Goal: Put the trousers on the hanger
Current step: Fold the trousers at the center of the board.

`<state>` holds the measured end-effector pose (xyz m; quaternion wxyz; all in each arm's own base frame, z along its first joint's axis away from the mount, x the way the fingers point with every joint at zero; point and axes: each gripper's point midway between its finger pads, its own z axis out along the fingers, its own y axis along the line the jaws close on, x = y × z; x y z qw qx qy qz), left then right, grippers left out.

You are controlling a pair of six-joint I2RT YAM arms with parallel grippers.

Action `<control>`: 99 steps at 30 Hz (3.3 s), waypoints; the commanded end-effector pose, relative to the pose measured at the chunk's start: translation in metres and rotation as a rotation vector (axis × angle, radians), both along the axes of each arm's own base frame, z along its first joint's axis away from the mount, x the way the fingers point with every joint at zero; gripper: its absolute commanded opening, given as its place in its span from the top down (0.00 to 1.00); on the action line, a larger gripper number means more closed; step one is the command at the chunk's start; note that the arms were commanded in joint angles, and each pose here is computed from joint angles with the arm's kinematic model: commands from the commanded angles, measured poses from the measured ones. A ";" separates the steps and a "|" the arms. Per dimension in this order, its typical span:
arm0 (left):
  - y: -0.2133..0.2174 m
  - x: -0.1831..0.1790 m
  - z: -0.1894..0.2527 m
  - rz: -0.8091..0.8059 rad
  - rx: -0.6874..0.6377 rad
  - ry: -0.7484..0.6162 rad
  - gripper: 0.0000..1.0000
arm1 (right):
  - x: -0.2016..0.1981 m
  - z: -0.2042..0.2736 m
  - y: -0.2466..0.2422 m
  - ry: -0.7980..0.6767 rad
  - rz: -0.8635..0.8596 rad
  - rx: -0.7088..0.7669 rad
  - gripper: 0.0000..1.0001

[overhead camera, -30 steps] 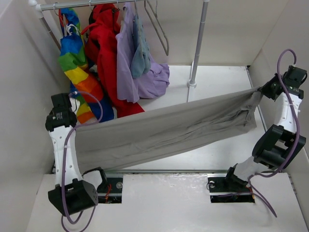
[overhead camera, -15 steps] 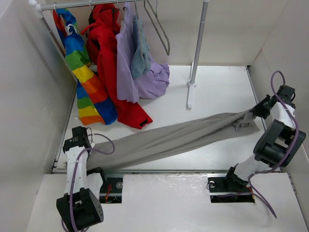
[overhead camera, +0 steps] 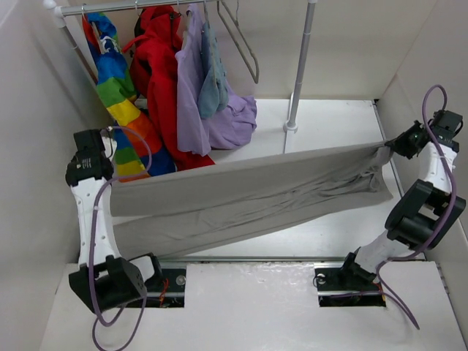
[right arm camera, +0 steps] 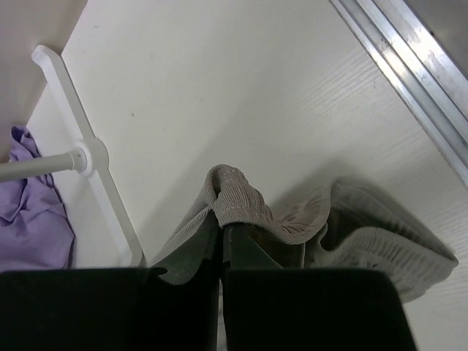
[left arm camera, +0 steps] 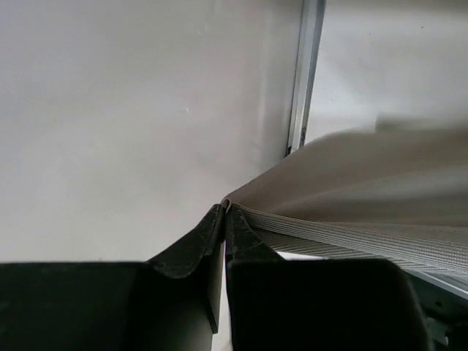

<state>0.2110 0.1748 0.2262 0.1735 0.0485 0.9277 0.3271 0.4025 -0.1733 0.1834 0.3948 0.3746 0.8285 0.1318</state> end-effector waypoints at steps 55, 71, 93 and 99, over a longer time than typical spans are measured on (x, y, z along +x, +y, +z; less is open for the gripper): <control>-0.037 -0.184 -0.145 -0.032 -0.052 0.658 0.31 | -0.108 -0.119 -0.017 0.377 -0.254 -0.019 0.00; -0.031 -0.132 -0.129 -0.052 -0.058 0.448 0.29 | -0.101 -0.170 -0.011 0.462 -0.128 0.043 1.00; -0.039 -0.085 -0.140 -0.160 -0.129 0.304 0.29 | -0.053 -0.013 -0.010 0.200 -0.153 -0.337 1.00; -0.038 -0.088 -0.143 -0.154 -0.120 0.308 0.29 | -0.042 -0.038 -0.004 0.253 -0.097 -0.269 1.00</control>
